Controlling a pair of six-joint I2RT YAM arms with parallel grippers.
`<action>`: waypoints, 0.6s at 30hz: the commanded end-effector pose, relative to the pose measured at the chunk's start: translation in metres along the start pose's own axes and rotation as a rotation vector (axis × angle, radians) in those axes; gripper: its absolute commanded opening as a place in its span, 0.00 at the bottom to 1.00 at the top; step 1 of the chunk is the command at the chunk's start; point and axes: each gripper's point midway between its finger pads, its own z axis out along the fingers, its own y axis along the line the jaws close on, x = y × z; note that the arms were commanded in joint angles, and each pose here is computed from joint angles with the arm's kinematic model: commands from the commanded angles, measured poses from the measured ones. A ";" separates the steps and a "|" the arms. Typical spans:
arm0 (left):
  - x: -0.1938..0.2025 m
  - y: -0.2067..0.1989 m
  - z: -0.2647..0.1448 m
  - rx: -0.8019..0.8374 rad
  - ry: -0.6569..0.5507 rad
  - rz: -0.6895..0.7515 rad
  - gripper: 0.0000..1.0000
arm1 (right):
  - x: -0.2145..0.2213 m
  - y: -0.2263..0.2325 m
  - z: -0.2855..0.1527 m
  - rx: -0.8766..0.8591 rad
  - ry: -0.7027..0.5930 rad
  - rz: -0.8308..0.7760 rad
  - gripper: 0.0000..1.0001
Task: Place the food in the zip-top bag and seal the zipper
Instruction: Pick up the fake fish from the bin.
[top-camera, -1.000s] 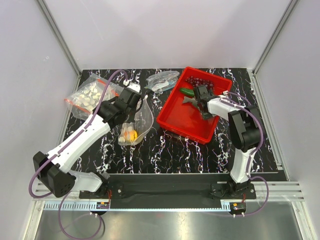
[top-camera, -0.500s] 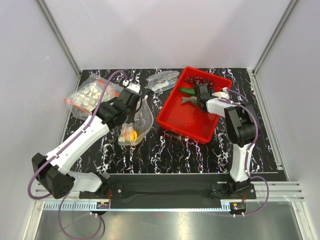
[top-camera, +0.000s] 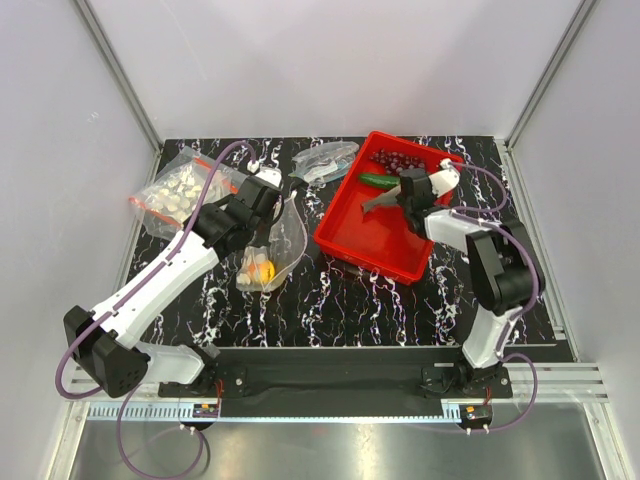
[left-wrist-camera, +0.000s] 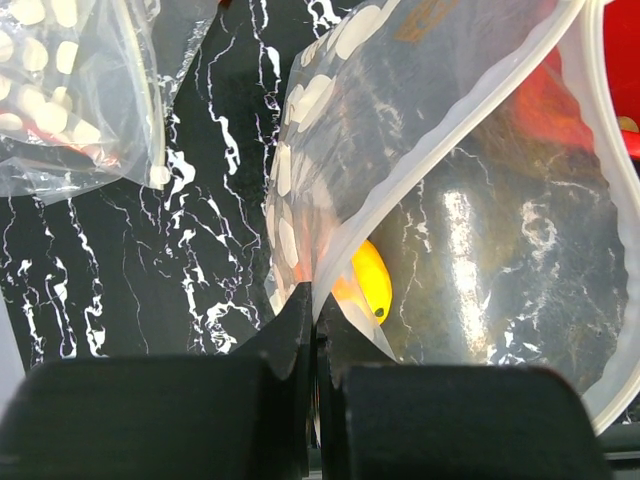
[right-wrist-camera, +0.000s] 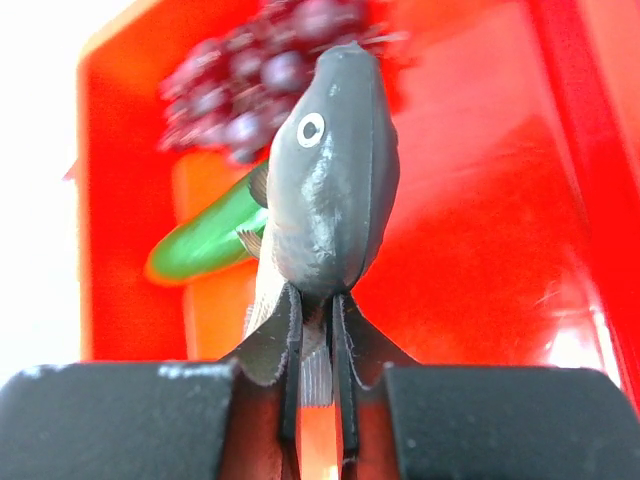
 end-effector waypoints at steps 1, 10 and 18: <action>-0.007 -0.007 0.000 0.044 -0.027 0.005 0.00 | -0.031 0.051 -0.037 -0.261 0.000 -0.094 0.05; -0.013 -0.009 -0.003 0.057 -0.035 0.003 0.00 | -0.040 0.079 -0.119 -0.549 0.118 -0.208 0.00; -0.011 -0.018 -0.001 0.107 -0.033 0.001 0.00 | -0.044 0.099 -0.213 -0.865 0.255 -0.247 0.00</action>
